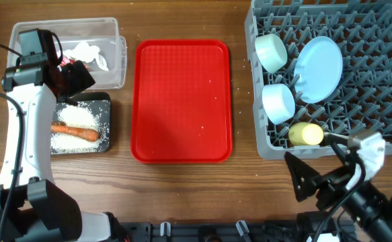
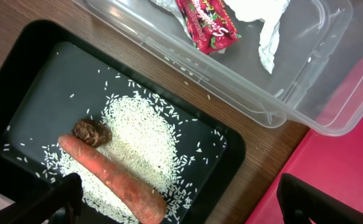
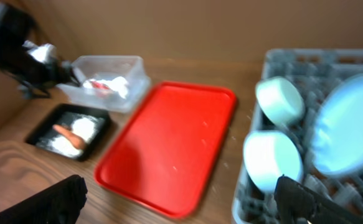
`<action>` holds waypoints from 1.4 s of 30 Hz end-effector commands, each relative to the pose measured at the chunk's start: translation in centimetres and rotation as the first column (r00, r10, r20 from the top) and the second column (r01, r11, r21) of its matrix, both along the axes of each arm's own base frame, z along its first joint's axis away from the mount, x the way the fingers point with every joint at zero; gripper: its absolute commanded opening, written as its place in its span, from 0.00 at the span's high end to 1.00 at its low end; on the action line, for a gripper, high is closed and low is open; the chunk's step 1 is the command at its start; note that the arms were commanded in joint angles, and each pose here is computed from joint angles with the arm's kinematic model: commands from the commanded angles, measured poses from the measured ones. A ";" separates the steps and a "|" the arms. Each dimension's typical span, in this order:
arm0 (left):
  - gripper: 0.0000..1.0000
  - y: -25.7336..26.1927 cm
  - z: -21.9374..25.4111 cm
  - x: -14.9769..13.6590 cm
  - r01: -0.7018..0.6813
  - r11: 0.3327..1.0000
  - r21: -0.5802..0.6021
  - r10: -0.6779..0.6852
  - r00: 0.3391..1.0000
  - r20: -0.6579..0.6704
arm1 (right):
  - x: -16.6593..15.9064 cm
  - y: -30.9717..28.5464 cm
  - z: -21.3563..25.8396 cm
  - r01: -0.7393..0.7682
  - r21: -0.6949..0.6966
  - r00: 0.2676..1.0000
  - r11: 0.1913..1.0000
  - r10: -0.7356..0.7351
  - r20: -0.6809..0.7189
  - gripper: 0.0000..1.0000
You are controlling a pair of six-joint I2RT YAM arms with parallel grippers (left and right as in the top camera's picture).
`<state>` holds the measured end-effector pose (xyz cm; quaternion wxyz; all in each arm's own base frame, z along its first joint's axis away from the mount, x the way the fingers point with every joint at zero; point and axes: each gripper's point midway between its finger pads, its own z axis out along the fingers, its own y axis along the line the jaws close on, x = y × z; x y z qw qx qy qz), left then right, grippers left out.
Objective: Sort waste into correct bins and load items into the dishwasher rack
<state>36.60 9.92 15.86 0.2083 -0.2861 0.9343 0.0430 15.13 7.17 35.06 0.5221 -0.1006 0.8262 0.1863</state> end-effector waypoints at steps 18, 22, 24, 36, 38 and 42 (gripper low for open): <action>0.00 0.4 0.9 0.2 -0.014 1.000 0.012 0.014 1.000 0.026 | 9.2 -4.5 -17.4 0.278 0.164 0.886 0.946 -0.319 0.337 0.00; 0.00 0.4 0.9 0.2 -0.014 1.000 0.012 0.014 1.000 0.026 | 9.3 -4.5 -17.3 0.273 0.171 0.878 0.947 -0.318 0.358 0.00; 0.00 0.4 0.9 0.2 -0.014 1.000 0.012 0.014 1.000 0.026 | 9.4 -4.5 -17.3 0.274 0.171 0.878 0.947 -0.318 0.357 0.00; 0.00 0.4 0.9 0.2 -0.014 1.000 0.012 0.014 1.000 0.026 | 9.4 -4.5 -17.3 0.274 0.171 0.878 0.946 -0.318 0.356 0.00; 0.00 0.3 1.0 0.2 -0.013 1.000 0.009 0.012 1.000 0.029 | 9.4 -4.5 -17.3 0.273 0.171 0.878 0.947 -0.318 0.357 0.00; 0.00 0.7 3.8 -1.3 0.027 0.989 0.145 -0.036 0.998 0.060 | 9.4 -4.5 -17.3 0.274 0.171 0.878 0.947 -0.318 0.357 0.00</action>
